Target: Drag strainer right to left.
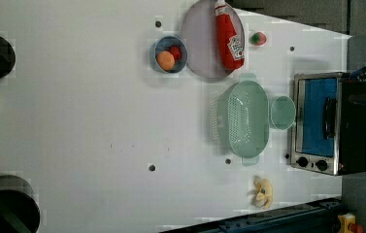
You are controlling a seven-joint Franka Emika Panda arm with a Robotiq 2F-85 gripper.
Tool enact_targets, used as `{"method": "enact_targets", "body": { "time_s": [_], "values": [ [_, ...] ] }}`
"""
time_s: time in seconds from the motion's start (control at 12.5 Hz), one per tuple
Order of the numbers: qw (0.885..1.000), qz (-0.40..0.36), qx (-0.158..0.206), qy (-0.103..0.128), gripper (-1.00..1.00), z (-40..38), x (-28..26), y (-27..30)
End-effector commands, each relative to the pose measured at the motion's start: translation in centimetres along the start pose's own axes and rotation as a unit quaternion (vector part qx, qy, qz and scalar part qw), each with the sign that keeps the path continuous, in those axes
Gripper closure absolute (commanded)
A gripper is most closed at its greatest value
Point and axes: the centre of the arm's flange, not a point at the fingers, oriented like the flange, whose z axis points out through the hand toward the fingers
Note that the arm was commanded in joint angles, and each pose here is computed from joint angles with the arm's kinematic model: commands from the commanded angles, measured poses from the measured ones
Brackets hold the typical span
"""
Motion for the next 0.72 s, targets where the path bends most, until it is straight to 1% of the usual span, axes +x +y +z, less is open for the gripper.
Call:
{"method": "enact_targets", "body": {
  "time_s": [0.08, 0.16, 0.24, 0.48, 0.72],
  "values": [
    [0.998, 0.068, 0.006, -0.016, -0.59, -7.1, -7.0, 12.5],
    [0.998, 0.067, 0.006, -0.017, -0.82, -7.1, -7.0, 12.4],
    [0.998, 0.068, 0.004, -0.018, -0.99, -6.8, -7.0, 12.4],
    [0.997, 0.068, -0.004, -0.024, -1.0, -3.1, -6.2, 11.2],
    [0.997, 0.081, -0.004, -0.021, -1.0, 4.8, -4.6, 9.0]
  ]
}}
